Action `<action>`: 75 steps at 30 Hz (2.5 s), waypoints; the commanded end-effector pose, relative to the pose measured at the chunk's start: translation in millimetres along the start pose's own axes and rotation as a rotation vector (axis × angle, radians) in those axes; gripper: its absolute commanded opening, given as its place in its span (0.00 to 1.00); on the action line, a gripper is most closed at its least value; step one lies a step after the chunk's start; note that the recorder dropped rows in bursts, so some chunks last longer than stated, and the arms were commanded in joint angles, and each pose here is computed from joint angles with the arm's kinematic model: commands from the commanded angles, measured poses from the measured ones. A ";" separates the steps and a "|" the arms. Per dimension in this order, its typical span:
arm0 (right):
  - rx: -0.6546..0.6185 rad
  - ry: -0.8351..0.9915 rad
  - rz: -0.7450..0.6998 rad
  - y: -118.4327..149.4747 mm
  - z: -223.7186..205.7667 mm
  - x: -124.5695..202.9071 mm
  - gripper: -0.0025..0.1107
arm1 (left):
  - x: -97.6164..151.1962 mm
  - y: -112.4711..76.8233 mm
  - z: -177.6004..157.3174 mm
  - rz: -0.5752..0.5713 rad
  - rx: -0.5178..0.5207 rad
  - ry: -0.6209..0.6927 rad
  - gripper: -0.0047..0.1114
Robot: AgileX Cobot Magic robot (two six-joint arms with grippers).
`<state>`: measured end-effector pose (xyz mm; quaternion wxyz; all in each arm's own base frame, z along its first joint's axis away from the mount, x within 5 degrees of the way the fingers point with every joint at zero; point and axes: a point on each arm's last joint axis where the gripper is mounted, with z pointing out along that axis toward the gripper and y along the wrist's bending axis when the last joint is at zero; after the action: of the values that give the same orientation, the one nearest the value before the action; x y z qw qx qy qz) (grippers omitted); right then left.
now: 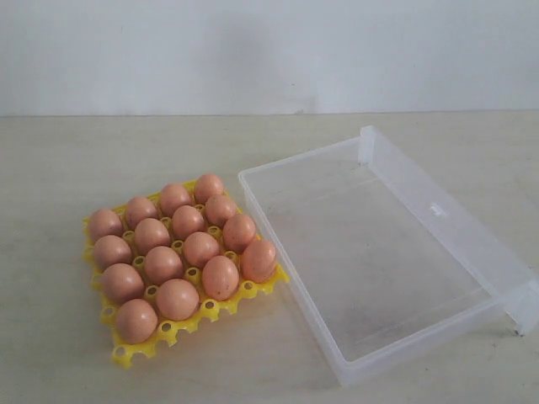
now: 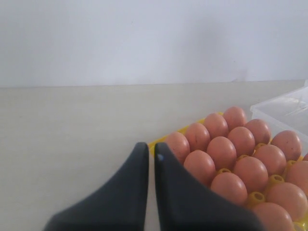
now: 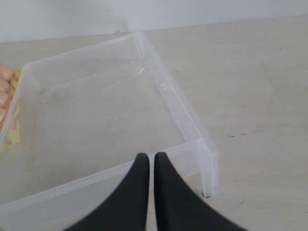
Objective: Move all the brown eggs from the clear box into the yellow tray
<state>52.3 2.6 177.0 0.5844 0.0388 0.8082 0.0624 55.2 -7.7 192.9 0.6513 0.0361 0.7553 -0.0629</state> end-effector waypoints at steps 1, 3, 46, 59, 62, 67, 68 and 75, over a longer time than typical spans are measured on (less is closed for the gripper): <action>0.003 -0.005 -0.011 -0.2 -0.4 -0.4 0.02 | 0.5 0.1 -0.1 -0.003 -0.002 -0.003 0.08; 0.003 -0.005 -0.011 -0.2 -0.4 -0.4 0.02 | 0.5 0.1 -0.1 -0.003 -0.002 -0.003 0.08; 0.001 -0.020 -0.018 0.1 -0.4 -1.8 0.02 | 0.3 3.7 -0.2 -0.012 -0.065 -0.006 0.08; 0.001 -0.020 -0.016 0.0 -0.4 -1.8 0.02 | 0.3 3.7 -0.2 -0.012 -0.065 -0.006 0.08; 0.001 -0.020 -0.016 0.0 -0.4 -1.8 0.02 | 0.3 3.7 -0.2 -0.012 -0.065 -0.006 0.08; 0.001 -0.020 -0.016 0.0 -0.4 -1.8 0.02 | 0.3 3.7 -0.2 -0.012 -0.065 -0.006 0.08; 0.001 -0.020 -0.016 0.0 -0.4 -1.8 0.02 | 0.3 3.7 -0.2 -0.012 -0.065 -0.006 0.08; 0.001 -0.020 -0.016 0.0 -0.4 -1.8 0.02 | 0.3 3.7 -0.2 -0.012 -0.065 -0.006 0.08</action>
<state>52.5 2.6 177.8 0.5883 0.0334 0.8058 0.0587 55.5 -4.3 192.9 0.6530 0.0125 0.7561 -0.0426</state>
